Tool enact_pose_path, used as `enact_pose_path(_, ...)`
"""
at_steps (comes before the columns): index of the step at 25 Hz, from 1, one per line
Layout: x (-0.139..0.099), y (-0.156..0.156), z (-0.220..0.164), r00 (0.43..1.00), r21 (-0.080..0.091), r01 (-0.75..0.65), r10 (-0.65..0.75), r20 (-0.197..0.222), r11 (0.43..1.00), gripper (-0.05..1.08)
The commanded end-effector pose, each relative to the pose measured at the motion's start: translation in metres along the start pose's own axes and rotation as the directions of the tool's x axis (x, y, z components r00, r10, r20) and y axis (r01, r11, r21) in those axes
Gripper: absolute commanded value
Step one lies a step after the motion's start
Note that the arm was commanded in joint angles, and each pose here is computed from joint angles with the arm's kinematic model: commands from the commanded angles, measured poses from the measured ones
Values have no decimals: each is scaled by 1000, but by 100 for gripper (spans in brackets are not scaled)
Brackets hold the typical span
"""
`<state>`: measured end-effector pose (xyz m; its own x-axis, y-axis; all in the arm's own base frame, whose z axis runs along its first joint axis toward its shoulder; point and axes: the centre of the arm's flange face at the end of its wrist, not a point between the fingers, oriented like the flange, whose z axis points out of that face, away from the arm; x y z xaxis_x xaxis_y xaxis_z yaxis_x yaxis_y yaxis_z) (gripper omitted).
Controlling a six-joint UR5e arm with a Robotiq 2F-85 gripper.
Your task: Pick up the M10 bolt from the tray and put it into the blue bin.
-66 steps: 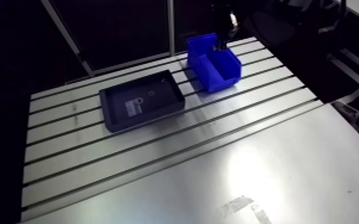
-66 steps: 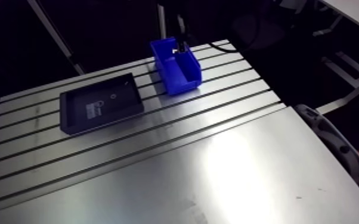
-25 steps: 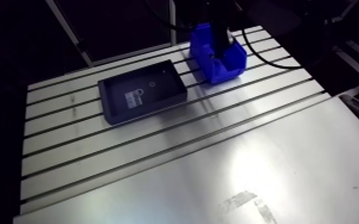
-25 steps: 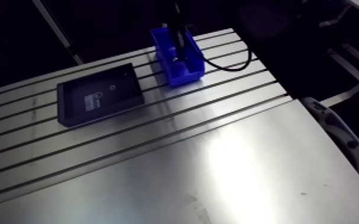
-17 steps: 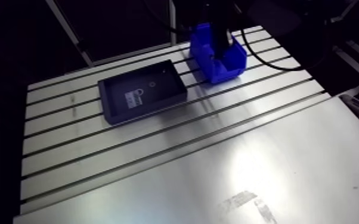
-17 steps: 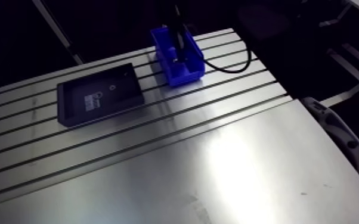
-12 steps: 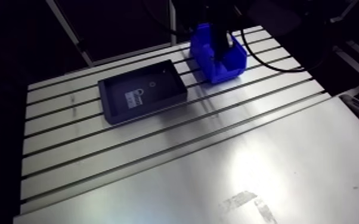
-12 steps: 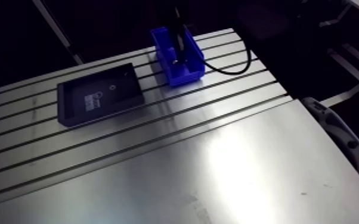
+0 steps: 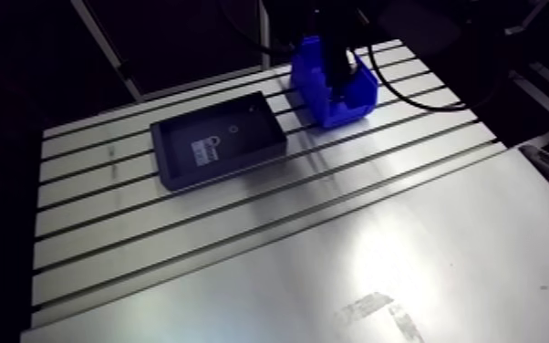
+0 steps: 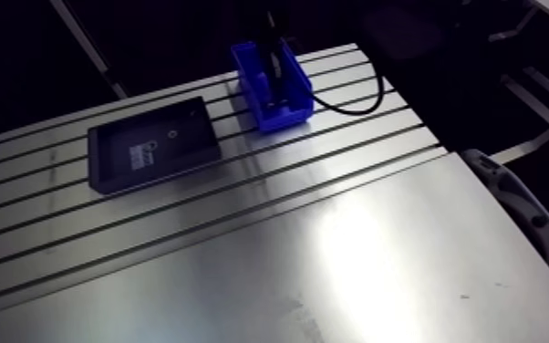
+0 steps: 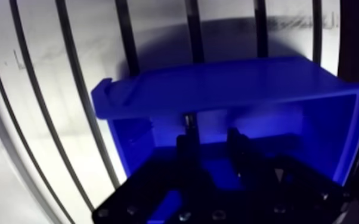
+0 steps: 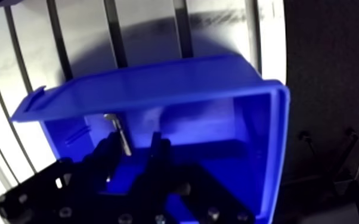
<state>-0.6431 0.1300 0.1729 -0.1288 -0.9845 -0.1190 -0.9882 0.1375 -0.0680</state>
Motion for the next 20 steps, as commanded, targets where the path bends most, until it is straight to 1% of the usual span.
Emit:
enact_pose_path(1, -1, -1, -12, 1000, -19, -3, 3, 3, 1000, 38)
enact_pose_path(3, -2, -2, -20, 1000, -31, -3, 3, 5, 1000, 31)
enact_pose_path(4, -2, -2, -24, 1000, -37, -5, 5, 6, 999, 26)
enact_pose_path(6, -3, -3, -30, 1000, -45, -5, 5, 7, 999, 22)
enact_pose_path(8, -3, -5, -40, 1000, -60, -5, 5, 7, 998, 16)
enact_pose_path(9, -3, -6, -46, 1000, -69, -6, 7, 11, 998, 10)
enact_pose_path(10, -4, -7, -53, 1000, -78, -7, 8, 13, 997, 1)
enact_pose_path(12, -4, -12, -64, 1000, -92, -6, 7, 18, 996, 1)
enact_pose_path(14, -5, -16, -72, 1000, -100, -4, 6, 22, 995, 1)
enact_pose_path(16, -6, -25, -89, 1000, -118, -3, 6, 30, 993, 1)
enact_pose_path(19, -6, -37, -117, 999, -158, -2, 10, 45, 987, 1)
enact_pose_path(20, -7, -41, -129, 998, -176, -16, 25, 49, 984, 1)
